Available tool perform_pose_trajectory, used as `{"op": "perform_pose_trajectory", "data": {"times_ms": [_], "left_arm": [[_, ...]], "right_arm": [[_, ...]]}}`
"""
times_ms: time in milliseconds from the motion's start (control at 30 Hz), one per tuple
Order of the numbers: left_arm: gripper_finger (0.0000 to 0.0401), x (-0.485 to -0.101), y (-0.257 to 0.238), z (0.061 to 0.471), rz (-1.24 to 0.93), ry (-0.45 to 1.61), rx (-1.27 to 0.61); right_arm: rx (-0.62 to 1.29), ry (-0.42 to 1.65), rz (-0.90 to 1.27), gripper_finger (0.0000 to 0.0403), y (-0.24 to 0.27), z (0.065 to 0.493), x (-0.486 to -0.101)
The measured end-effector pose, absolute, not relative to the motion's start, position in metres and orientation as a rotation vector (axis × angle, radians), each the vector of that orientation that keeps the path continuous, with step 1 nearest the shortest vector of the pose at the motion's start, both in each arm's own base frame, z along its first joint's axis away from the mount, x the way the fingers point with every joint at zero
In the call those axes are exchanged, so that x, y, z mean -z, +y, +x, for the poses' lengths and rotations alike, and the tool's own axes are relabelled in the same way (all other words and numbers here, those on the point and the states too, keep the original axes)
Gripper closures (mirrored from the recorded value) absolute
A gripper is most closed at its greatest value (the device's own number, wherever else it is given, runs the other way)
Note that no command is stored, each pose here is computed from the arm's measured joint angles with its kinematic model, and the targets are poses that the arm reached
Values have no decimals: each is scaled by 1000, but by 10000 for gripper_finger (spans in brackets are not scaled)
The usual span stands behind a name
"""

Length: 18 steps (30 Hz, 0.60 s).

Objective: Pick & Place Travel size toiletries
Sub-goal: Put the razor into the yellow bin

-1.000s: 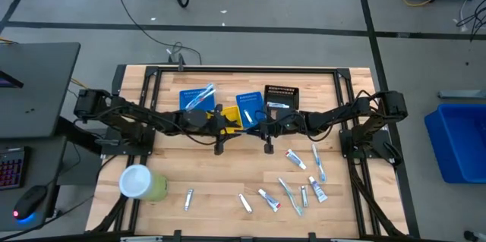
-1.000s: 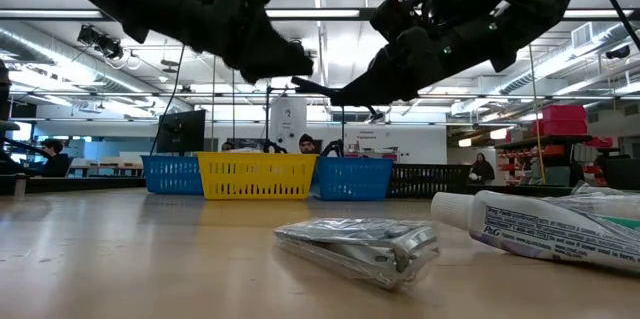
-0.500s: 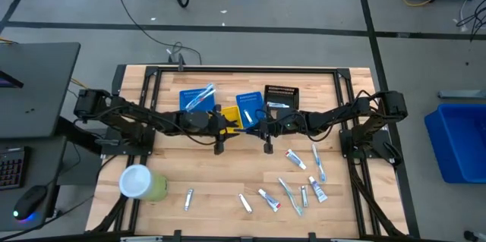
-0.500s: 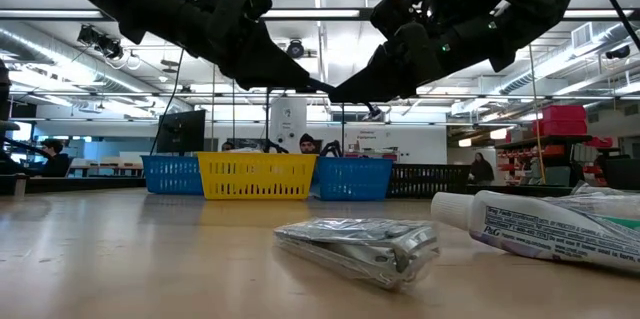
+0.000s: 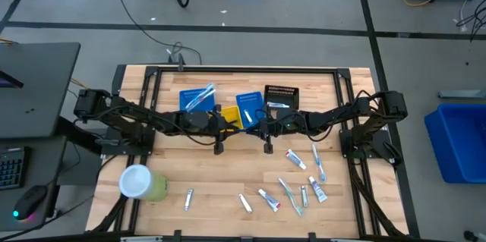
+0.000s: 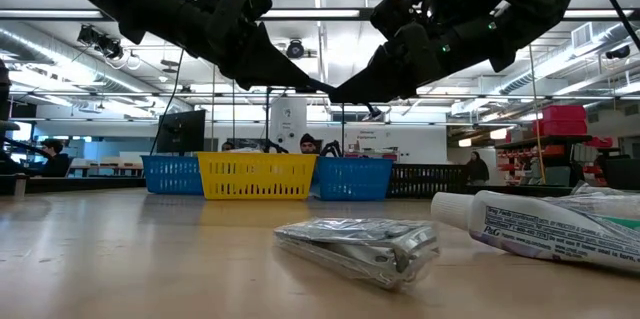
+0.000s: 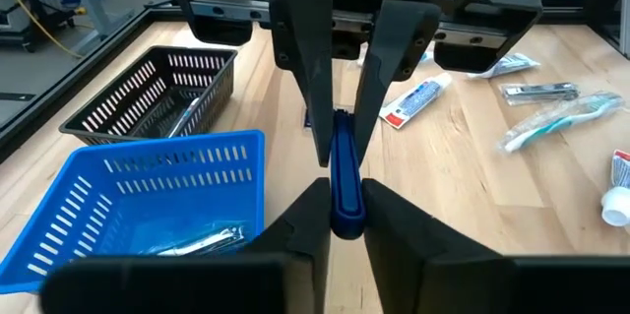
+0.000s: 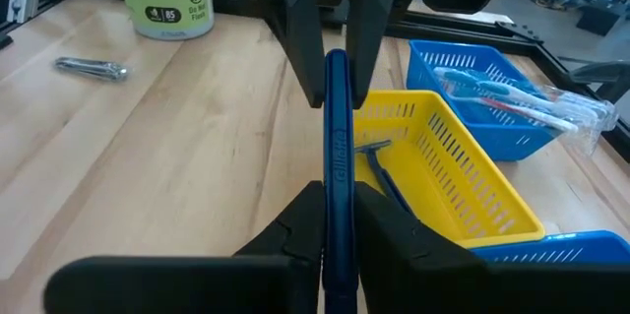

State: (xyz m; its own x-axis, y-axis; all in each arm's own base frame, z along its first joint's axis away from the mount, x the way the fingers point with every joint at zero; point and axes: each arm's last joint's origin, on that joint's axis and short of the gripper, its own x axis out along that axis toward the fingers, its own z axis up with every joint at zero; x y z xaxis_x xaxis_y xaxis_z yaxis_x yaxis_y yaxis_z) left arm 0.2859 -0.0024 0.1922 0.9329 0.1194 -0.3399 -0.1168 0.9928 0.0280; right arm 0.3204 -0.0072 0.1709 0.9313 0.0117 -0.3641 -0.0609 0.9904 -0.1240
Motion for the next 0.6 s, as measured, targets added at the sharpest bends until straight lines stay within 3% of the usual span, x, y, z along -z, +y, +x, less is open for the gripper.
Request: {"op": "perform_pose_trajectory", "data": {"times_ms": [100, 600], "left_arm": [[356, -192, -3, 286, 7, 348, -120], [357, -185, 0, 282, 32, 426, -226]], "right_arm": [[-37, 372, -135, 338, -7, 320, -171], [100, 373, -126, 256, -10, 320, -171]]}}
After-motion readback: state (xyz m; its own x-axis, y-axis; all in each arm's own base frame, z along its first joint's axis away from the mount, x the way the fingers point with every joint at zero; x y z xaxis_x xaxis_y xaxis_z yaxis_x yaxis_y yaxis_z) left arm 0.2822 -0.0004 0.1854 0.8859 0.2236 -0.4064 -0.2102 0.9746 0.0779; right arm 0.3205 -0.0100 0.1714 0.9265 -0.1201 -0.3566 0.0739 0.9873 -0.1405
